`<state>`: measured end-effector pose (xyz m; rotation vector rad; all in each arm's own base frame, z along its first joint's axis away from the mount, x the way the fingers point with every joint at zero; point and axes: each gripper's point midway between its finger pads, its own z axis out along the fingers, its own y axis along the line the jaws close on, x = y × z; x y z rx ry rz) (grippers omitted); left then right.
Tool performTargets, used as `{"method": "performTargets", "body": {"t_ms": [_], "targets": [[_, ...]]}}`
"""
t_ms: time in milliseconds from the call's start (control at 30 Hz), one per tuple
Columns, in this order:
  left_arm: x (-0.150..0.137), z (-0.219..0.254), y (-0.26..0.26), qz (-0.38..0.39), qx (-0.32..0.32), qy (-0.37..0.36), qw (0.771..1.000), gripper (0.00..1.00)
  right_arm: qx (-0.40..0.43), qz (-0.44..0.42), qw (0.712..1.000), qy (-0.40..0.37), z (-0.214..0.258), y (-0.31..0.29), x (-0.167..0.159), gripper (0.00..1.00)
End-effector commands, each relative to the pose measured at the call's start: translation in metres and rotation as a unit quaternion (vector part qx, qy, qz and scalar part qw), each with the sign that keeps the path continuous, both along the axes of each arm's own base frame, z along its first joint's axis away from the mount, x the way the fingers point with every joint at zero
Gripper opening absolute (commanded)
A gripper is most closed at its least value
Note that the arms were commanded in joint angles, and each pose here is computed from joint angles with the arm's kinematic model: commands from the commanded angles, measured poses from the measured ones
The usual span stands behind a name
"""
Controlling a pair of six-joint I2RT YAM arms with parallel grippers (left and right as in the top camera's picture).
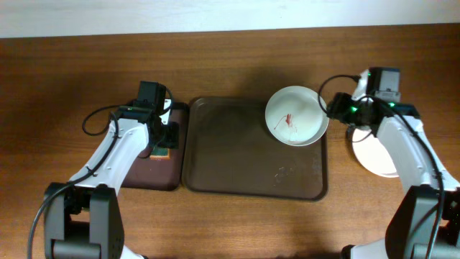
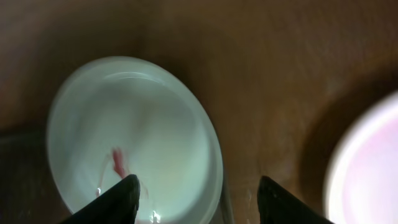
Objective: Clean dirty plates on tray and stack at the side
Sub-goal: 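Grip the pale green plate with right gripper and drag it to tray center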
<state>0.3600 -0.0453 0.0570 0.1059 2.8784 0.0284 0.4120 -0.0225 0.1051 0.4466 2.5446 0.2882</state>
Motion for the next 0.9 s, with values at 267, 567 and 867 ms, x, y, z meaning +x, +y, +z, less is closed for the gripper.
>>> {"method": "performTargets", "body": {"t_ms": [267, 567, 867], "targets": [[-0.001, -0.004, 0.001, 0.001, -0.004, 0.007, 1.000, 0.59, -0.075, 0.181, 0.981, 0.010, 0.014, 0.014, 0.050, 0.68], [-0.002, -0.004, 0.001, 0.001, -0.004, 0.009, 1.000, 0.58, -0.056, 0.185, 0.978, 0.075, -0.071, 0.013, 0.058, 0.46], [-0.002, -0.004, 0.001, 0.001, -0.004, 0.009, 1.000, 0.59, -0.025, 0.196, 0.975, 0.102, -0.078, 0.023, 0.042, 0.08]]}}
